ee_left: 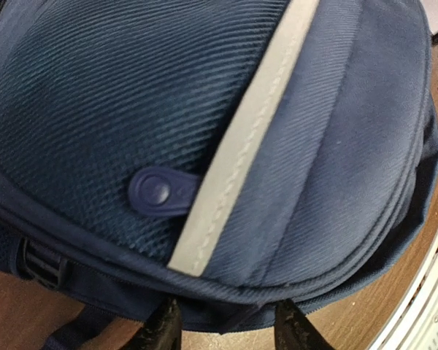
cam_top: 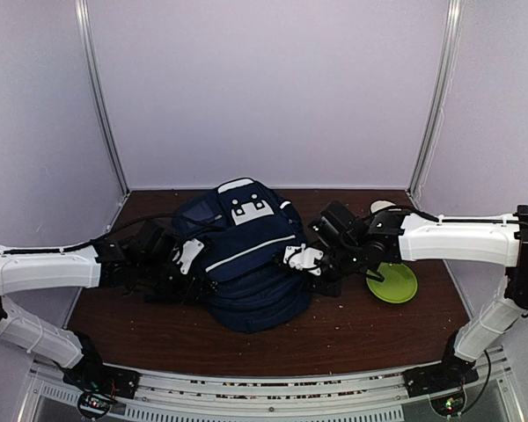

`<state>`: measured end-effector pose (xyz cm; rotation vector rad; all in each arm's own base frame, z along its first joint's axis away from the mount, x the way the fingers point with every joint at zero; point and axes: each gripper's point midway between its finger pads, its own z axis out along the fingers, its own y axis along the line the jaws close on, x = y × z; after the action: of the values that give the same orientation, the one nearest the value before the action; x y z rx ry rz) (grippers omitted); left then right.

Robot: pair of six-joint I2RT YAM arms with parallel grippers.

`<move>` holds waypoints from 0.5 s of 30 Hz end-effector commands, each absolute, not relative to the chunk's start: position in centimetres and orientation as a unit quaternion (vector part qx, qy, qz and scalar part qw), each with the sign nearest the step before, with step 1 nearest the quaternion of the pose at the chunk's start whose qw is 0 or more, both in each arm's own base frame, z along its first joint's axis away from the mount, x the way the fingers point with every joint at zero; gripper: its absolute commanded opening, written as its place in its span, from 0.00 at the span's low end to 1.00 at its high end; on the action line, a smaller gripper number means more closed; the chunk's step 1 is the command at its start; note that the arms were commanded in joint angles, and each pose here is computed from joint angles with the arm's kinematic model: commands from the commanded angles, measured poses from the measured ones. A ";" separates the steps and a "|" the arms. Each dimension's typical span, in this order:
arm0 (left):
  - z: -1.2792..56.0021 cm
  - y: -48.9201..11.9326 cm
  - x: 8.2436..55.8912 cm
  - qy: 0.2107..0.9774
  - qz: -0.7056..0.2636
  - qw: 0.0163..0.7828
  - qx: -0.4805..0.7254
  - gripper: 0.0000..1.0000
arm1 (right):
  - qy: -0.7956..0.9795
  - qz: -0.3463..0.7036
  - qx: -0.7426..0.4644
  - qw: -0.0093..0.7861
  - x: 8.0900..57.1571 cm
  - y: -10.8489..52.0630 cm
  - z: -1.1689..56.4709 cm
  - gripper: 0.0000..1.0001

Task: Pack the student bag
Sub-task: Rotate the student bag at the center of the board.

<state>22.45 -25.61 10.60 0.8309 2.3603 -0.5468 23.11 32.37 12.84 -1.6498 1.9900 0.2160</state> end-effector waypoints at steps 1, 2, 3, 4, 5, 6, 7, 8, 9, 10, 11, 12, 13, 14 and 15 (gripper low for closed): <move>13.1 -27.4 23.4 0.861 -0.234 0.311 0.327 0.40 | 0.741 0.092 -0.600 0.288 23.3 32.4 14.0 0.37; 13.1 -27.5 23.3 0.861 -0.236 0.309 0.328 0.37 | 0.741 0.092 -0.599 0.288 23.3 32.4 13.9 0.37; 13.2 -27.6 23.2 0.860 -0.240 0.307 0.330 0.32 | 0.741 0.092 -0.599 0.288 23.3 32.3 13.9 0.37; 13.3 -27.7 23.1 0.859 -0.244 0.306 0.331 0.27 | 0.742 0.092 -0.598 0.289 23.3 32.3 13.9 0.37; 13.4 -27.9 23.0 0.857 -0.248 0.305 0.333 0.22 | 0.741 0.092 -0.598 0.290 23.3 32.3 13.9 0.37; 13.6 -28.0 22.9 0.856 -0.254 0.303 0.334 0.17 | 0.742 0.092 -0.598 0.290 23.3 32.2 13.9 0.37; 13.7 -28.2 22.8 0.854 -0.260 0.301 0.336 0.15 | 0.742 0.093 -0.597 0.291 23.4 32.2 14.0 0.37; 13.9 -28.4 22.7 0.852 -0.266 0.299 0.337 0.14 | 0.741 0.093 -0.597 0.292 23.4 32.3 14.1 0.37; 14.0 -28.7 22.6 0.851 -0.271 0.297 0.338 0.14 | 0.742 0.093 -0.596 0.294 23.4 32.3 14.2 0.36; 14.2 -29.0 22.5 0.848 -0.278 0.296 0.340 0.13 | 0.741 0.094 -0.595 0.295 23.4 32.3 14.3 0.36; 14.4 -29.4 22.3 0.845 -0.286 0.294 0.344 0.12 | 0.741 0.094 -0.595 0.296 23.5 32.3 14.3 0.36; 14.6 -29.7 22.2 0.842 -0.292 0.292 0.347 0.11 | 0.742 0.093 -0.594 0.296 23.5 32.2 14.4 0.36; 14.7 -30.0 21.9 0.839 -0.298 0.289 0.351 0.10 | 0.742 0.093 -0.594 0.297 23.6 32.2 14.4 0.36; 14.9 -30.5 21.7 0.836 -0.305 0.286 0.356 0.07 | 0.742 0.093 -0.593 0.297 23.6 32.2 14.4 0.36; 15.0 -30.8 21.5 0.833 -0.309 0.283 0.360 0.06 | 0.742 0.094 -0.593 0.298 23.6 32.2 14.5 0.36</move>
<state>21.87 -28.17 12.56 0.9099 2.3178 -0.6989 23.49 32.29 13.28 -1.6219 1.9816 0.2235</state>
